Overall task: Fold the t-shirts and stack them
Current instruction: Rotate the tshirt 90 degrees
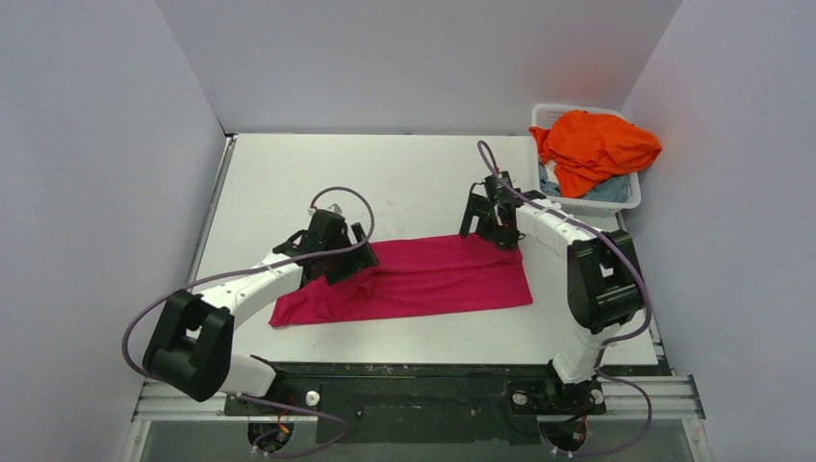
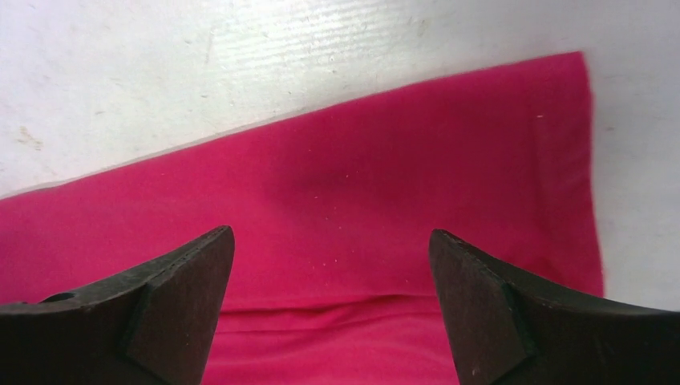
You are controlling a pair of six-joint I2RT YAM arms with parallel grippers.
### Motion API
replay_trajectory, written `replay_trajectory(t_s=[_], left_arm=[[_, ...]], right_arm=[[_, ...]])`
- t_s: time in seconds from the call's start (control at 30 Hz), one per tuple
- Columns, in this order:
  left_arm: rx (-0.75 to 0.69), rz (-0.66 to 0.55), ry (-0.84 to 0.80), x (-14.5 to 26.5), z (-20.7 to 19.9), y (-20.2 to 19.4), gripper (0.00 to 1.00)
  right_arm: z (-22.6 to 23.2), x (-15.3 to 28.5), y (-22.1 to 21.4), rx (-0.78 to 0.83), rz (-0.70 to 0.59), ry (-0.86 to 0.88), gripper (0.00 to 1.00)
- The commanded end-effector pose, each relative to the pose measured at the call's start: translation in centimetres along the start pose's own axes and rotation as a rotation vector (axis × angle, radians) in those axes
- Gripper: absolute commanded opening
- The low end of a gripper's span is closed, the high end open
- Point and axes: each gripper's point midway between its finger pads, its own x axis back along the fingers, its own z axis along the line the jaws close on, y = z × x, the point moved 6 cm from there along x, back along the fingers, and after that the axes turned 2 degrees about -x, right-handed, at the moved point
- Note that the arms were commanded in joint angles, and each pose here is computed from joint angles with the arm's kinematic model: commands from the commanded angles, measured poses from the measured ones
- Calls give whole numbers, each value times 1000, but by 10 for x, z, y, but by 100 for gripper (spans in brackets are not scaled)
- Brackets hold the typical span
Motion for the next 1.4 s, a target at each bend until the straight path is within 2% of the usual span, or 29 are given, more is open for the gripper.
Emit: replay_trajectory(t_s=[0.0, 0.17, 0.3, 0.5, 0.63, 0.77, 0.83, 0.9, 1.03, 1.17, 1.27, 1.37], left_arm=[[-45, 56, -188, -7, -24, -6, 90], [-70, 218, -105, -3, -3, -53, 90], [-133, 263, -144, 21, -7, -77, 91], [-202, 162, -170, 58, -19, -64, 92], [-175, 12, -33, 64, -3, -39, 92], [31, -21, 42, 37, 31, -11, 92], [153, -66, 23, 20, 49, 12, 92], [207, -84, -4, 5, 55, 27, 92], [214, -126, 61, -22, 63, 59, 93], [215, -95, 142, -60, 69, 86, 93], [193, -121, 147, -79, 60, 113, 93], [176, -91, 86, -114, 35, 142, 93]], right_arm=[[9, -11, -1, -20, 43, 37, 86], [-3, -19, -10, -34, 70, -3, 86], [-9, -14, -11, -31, 60, -15, 86], [-12, -9, -9, -23, 39, -23, 86], [-12, -7, -8, -13, 33, -23, 86], [-11, -11, -9, -4, 44, -24, 86], [-12, -14, -11, 3, 54, -29, 86], [-14, -17, -14, 12, 66, -38, 86], [-21, -18, -27, 23, 92, -58, 86], [-26, -12, -58, 30, 144, -41, 84], [-27, 0, -101, 67, 174, -15, 84], [-34, 8, -148, 126, 213, -29, 84]])
